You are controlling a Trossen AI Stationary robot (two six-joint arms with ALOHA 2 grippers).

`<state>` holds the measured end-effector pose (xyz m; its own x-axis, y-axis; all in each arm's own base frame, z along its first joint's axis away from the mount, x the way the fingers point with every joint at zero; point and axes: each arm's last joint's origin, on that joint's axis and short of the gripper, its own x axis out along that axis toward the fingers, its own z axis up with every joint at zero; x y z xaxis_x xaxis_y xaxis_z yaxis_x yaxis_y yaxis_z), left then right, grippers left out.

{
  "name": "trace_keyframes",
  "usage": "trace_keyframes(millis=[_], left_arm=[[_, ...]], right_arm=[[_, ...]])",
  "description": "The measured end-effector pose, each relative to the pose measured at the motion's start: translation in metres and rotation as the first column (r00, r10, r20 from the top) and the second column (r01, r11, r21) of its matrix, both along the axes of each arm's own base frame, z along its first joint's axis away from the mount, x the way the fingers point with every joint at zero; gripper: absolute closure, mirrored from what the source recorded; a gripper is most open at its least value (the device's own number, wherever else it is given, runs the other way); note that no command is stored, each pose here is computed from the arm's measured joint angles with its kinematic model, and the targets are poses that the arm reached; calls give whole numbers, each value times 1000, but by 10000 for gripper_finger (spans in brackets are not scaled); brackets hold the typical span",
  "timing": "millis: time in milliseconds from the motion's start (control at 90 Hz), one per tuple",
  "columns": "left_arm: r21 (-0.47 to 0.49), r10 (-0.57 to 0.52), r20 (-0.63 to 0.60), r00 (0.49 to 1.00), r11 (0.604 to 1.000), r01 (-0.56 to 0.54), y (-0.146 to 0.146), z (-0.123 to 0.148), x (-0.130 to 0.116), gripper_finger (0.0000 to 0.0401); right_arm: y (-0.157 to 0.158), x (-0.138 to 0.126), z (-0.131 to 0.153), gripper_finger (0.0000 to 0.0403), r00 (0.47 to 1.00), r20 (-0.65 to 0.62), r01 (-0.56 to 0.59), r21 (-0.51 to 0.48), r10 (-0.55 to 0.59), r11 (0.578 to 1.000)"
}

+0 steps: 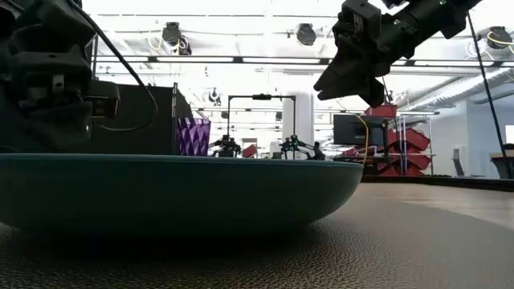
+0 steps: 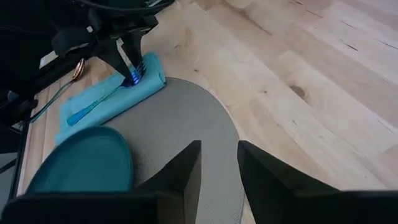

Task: Set table place
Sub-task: Put the blue fork on the blue table napkin

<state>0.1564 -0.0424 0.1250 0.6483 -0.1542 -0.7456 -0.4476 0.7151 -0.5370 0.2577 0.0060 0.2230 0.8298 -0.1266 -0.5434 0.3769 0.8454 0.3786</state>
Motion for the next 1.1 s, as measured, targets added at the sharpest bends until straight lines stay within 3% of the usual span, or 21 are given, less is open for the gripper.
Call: trace_keyframes(millis=[244,1100], left_arm=[[-23,30,-79,996,999,-32,1,-4,-5,291],[-75,-16,-71,997,997,10,-1,-2,-6,292]], right_arm=[[0,0,0,307,1000,0,0,1,0,1000],[0,0,0,307,1000,1,-3,4,3,1000]])
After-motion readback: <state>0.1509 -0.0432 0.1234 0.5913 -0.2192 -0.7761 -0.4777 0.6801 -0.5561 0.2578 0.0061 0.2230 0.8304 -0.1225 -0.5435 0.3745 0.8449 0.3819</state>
